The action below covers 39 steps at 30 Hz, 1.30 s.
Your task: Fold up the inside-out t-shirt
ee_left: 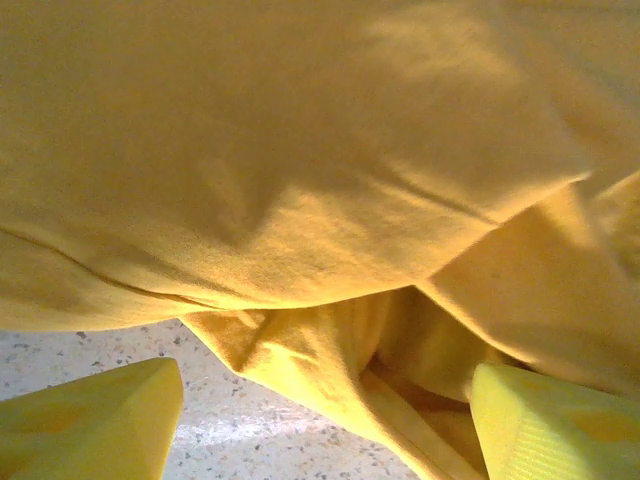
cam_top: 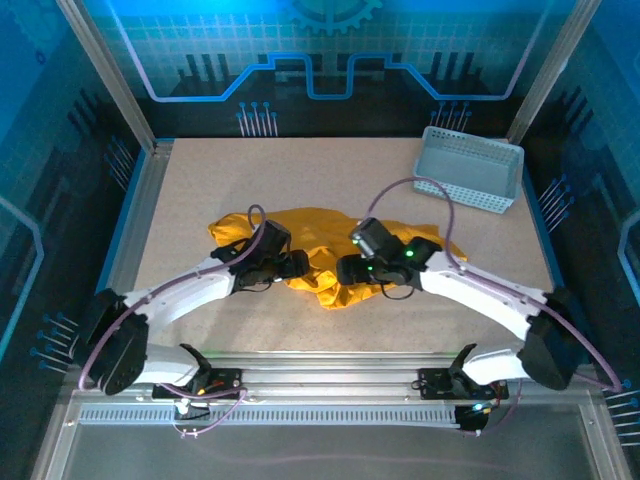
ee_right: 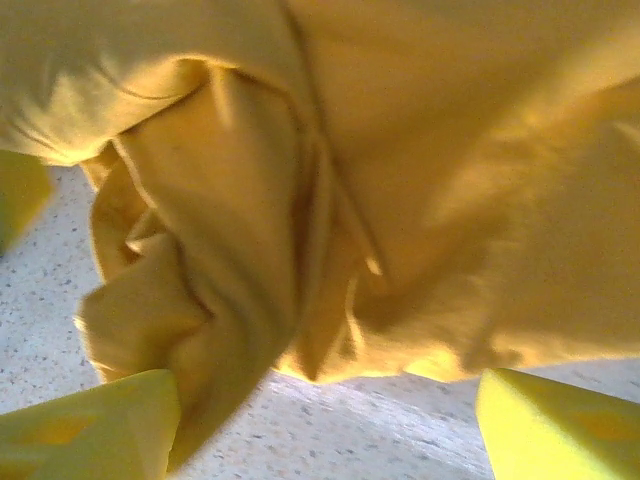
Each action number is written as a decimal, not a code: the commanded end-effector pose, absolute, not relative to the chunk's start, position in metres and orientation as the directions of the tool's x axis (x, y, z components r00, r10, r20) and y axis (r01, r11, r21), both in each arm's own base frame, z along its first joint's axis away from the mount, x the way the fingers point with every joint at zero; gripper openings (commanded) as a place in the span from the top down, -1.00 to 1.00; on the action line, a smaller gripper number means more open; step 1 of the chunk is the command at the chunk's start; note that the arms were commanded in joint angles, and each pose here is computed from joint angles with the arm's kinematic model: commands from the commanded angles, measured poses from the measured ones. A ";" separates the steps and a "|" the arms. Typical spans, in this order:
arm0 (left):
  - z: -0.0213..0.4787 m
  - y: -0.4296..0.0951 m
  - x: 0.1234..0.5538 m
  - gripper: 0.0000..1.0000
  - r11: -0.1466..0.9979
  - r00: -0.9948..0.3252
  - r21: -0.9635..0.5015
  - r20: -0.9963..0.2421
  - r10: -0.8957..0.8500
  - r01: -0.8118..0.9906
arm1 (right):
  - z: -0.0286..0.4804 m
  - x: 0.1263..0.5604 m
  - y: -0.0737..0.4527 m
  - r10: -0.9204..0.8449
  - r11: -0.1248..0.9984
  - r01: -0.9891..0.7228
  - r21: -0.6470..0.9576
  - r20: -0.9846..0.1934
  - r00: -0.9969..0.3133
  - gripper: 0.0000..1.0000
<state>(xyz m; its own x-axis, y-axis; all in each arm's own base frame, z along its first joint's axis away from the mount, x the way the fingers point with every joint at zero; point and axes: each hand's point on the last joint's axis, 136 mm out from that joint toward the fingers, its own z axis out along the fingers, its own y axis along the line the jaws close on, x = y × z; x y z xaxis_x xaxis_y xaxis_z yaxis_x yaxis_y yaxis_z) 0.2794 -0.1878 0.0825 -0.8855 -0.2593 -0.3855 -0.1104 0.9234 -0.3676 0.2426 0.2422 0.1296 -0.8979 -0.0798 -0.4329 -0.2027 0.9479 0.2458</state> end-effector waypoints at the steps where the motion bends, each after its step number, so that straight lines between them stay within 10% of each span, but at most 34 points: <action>1: 0.073 -0.189 0.289 -0.48 0.917 -0.889 -0.378 -0.366 -0.273 -0.126 | 0.135 0.253 0.268 -0.080 0.944 -0.217 0.250 -0.463 -0.883 -0.59; 16: 0.051 -0.183 0.373 -0.14 0.906 -0.887 -0.387 -0.340 -0.312 -0.171 | 0.056 0.205 0.163 -0.162 0.974 -0.101 -0.204 -0.309 -0.937 -0.26; 28: 0.081 -0.216 0.295 -0.37 0.955 -0.904 -0.296 -0.399 -0.151 -0.029 | 0.141 0.232 0.206 -0.210 0.975 -0.215 -0.051 -0.508 -0.835 -0.28; 39: 0.043 -0.258 0.286 -0.18 0.876 -0.926 -0.478 -0.294 -0.238 -0.073 | 0.104 0.257 0.266 -0.240 0.952 -0.301 0.064 -0.456 -0.857 -0.21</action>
